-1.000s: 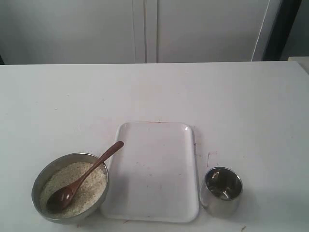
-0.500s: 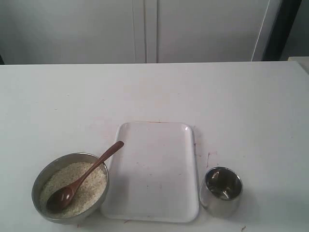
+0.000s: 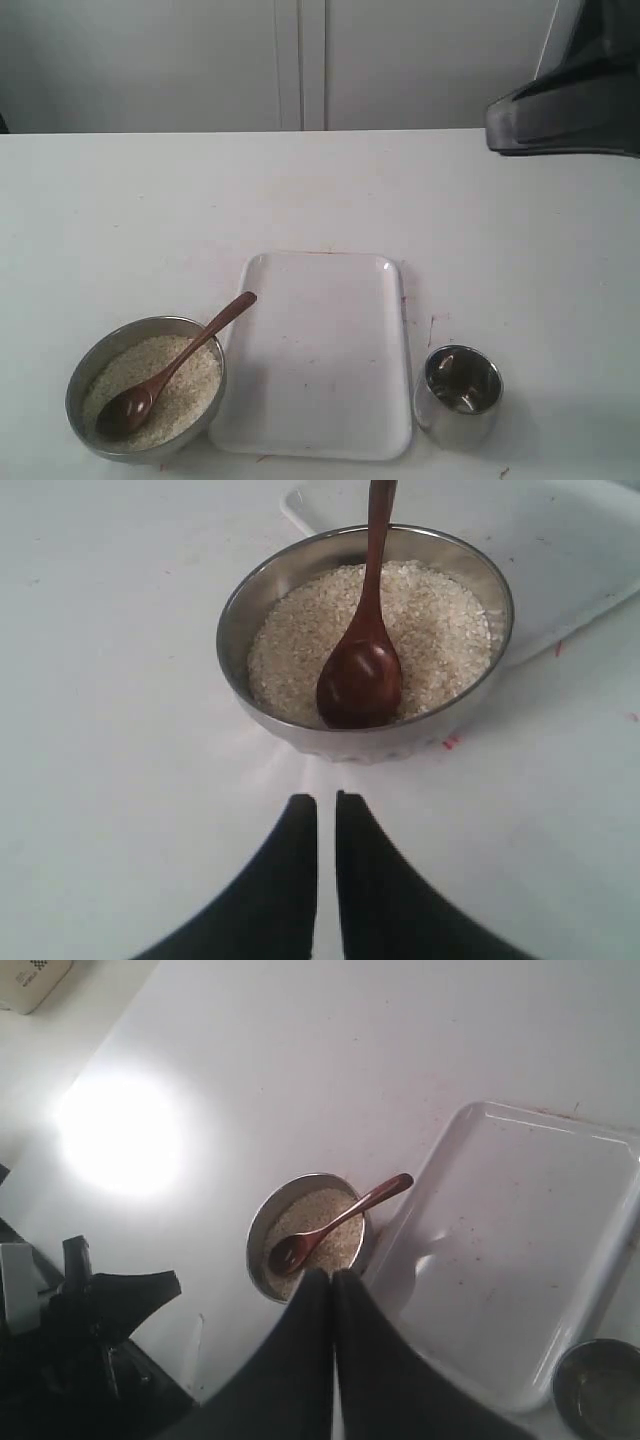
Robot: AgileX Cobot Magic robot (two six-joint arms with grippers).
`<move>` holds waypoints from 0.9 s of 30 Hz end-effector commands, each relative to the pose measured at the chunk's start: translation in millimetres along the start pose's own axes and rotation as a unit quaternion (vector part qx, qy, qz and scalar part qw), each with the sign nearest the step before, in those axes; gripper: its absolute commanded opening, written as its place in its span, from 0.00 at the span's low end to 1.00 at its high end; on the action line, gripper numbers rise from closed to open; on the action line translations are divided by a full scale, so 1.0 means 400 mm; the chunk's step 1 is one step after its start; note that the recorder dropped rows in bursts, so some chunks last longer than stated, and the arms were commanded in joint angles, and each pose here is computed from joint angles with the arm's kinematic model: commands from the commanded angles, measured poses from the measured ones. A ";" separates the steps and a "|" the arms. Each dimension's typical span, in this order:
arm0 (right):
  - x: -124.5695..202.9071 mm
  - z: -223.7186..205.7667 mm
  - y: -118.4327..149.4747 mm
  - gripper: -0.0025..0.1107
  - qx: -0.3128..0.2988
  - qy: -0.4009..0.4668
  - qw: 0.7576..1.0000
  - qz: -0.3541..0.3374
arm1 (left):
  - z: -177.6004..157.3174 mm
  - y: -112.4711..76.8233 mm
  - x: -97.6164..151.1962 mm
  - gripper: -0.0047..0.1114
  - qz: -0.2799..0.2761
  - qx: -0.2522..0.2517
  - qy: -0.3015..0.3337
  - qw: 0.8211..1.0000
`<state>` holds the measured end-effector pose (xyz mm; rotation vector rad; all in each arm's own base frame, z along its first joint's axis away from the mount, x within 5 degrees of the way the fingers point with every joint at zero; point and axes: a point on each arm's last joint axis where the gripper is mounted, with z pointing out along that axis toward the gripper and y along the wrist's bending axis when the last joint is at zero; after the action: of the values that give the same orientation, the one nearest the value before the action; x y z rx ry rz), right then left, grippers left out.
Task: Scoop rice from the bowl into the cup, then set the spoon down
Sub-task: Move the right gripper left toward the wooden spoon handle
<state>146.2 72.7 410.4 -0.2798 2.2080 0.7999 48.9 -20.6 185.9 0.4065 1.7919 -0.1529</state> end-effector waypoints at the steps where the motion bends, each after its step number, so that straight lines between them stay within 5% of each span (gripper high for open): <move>1: 0.007 0.053 -0.021 0.02 -0.001 -0.005 1.000 -0.004 | 0.001 -0.002 0.004 0.16 -0.001 0.004 0.002 1.000; 16: 0.116 0.264 -0.105 0.02 0.017 -0.002 0.999 0.051 | 0.001 -0.002 0.004 0.16 -0.001 0.004 0.002 1.000; 27: 0.185 0.547 -0.138 0.02 0.072 0.061 0.995 0.045 | 0.001 -0.002 0.004 0.16 -0.001 0.004 0.002 1.000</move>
<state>238.8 161.8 224.7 -0.1499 2.3999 0.7088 48.9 -20.6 185.9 0.4065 1.7919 -0.1529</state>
